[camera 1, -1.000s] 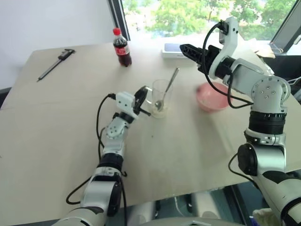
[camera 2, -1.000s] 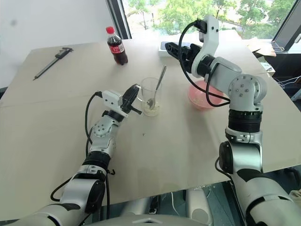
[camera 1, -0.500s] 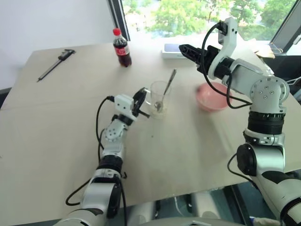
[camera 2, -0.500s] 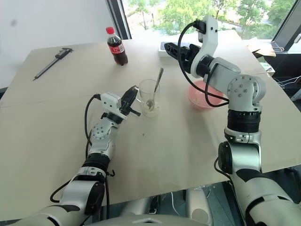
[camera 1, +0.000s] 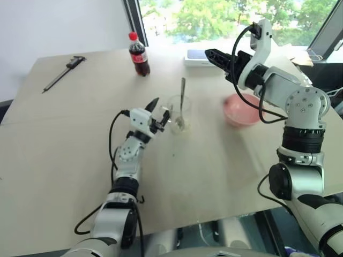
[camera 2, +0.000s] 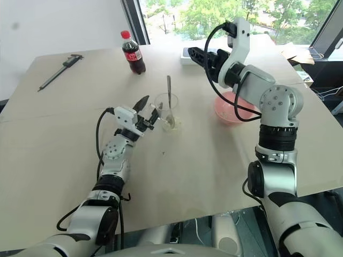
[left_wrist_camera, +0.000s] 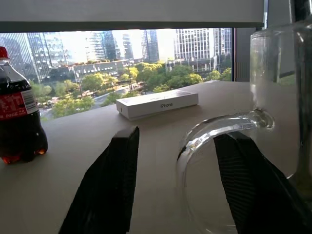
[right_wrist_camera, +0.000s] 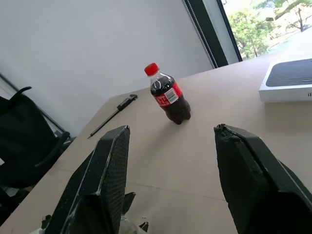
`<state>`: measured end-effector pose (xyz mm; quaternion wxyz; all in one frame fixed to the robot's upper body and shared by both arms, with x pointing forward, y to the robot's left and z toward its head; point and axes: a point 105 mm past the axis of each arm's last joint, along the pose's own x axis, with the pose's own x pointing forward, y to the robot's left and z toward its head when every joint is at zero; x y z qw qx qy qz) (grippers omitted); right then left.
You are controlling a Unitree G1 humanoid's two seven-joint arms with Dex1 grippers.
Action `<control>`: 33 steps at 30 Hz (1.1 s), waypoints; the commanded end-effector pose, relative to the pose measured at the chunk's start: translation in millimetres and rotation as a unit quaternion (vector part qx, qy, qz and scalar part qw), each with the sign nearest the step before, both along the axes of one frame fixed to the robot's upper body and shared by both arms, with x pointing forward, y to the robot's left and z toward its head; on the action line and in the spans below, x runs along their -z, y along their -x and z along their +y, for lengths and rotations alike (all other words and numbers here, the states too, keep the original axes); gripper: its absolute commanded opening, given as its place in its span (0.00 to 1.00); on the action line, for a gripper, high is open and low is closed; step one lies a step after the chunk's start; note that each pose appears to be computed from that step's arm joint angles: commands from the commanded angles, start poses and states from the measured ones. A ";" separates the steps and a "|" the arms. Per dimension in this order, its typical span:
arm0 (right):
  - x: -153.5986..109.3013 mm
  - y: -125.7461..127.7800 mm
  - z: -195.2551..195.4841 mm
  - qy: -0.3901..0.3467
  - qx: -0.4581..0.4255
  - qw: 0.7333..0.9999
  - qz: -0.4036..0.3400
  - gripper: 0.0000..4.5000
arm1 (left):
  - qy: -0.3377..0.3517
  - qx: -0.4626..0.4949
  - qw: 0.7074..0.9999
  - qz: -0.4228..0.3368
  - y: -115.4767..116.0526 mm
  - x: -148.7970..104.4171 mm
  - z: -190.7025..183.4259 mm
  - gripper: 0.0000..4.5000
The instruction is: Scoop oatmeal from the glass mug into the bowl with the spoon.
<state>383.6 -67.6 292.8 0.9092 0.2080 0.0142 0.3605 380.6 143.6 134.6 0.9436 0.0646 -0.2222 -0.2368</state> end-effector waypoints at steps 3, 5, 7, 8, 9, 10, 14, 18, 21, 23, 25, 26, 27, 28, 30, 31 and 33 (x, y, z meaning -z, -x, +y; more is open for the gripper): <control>-11.3 3.3 -3.8 -0.010 0.001 1.000 -0.025 0.62 | 0.000 -0.006 1.000 -0.002 5.5 1.5 7.3 0.64; -9.6 2.9 -5.8 -0.007 0.004 1.000 -0.024 0.62 | 0.000 -0.005 1.000 -0.003 7.8 1.2 8.3 0.64; -7.5 2.9 -8.7 -0.005 0.009 1.000 -0.022 0.62 | 0.000 -0.004 1.000 -0.001 11.5 2.1 10.1 0.64; -6.4 3.0 -10.4 -0.004 0.011 1.000 -0.022 0.62 | -0.001 -0.003 1.000 0.001 13.7 2.6 11.0 0.64; -5.8 3.0 -11.4 -0.003 0.012 1.000 -0.021 0.62 | -0.001 -0.002 1.000 0.002 15.2 2.8 11.5 0.64; -5.1 3.4 -12.6 -0.003 0.013 1.000 -0.021 0.62 | 0.000 -0.002 1.000 0.004 17.2 2.7 12.5 0.64; -4.2 10.0 -21.5 0.000 0.018 0.998 -0.058 0.62 | -0.002 -0.003 1.000 0.011 29.1 1.2 20.5 0.64; 15.3 25.9 -36.8 0.026 0.014 0.993 -0.111 0.62 | -0.013 -0.002 1.000 0.026 52.5 -1.8 31.1 0.64; 42.7 40.7 -44.8 0.076 -0.006 0.989 -0.130 0.62 | -0.026 0.002 0.998 0.050 75.0 -2.6 39.2 0.64; 58.9 52.1 -47.7 0.093 -0.026 0.986 -0.134 0.62 | -0.021 0.002 0.997 0.068 88.5 -3.2 45.2 0.64; 80.4 64.0 -53.2 0.110 -0.034 0.986 -0.120 0.62 | -0.032 0.007 0.996 0.079 108.3 -2.5 49.5 0.64; 85.7 71.6 -54.8 0.106 -0.039 0.986 -0.119 0.62 | -0.031 0.004 0.996 0.086 116.9 -2.3 51.9 0.70; 90.3 78.8 -56.7 0.104 -0.041 0.987 -0.120 0.71 | -0.030 0.002 0.995 0.095 125.1 -1.5 53.9 0.75; 94.3 86.0 -57.4 0.115 -0.046 0.984 -0.129 0.74 | -0.029 -0.004 0.994 0.103 131.0 -0.8 55.7 0.80; 109.4 103.4 -57.4 0.155 -0.065 0.976 -0.140 0.89 | -0.022 -0.014 0.992 0.120 142.1 0.4 58.4 0.96; 116.3 111.1 -58.1 0.162 -0.071 0.975 -0.137 0.99 | -0.022 -0.019 0.991 0.127 146.7 1.2 59.6 1.00; 127.6 121.4 -60.9 0.171 -0.075 0.974 -0.130 0.99 | -0.018 -0.029 0.989 0.141 153.3 3.0 61.8 1.00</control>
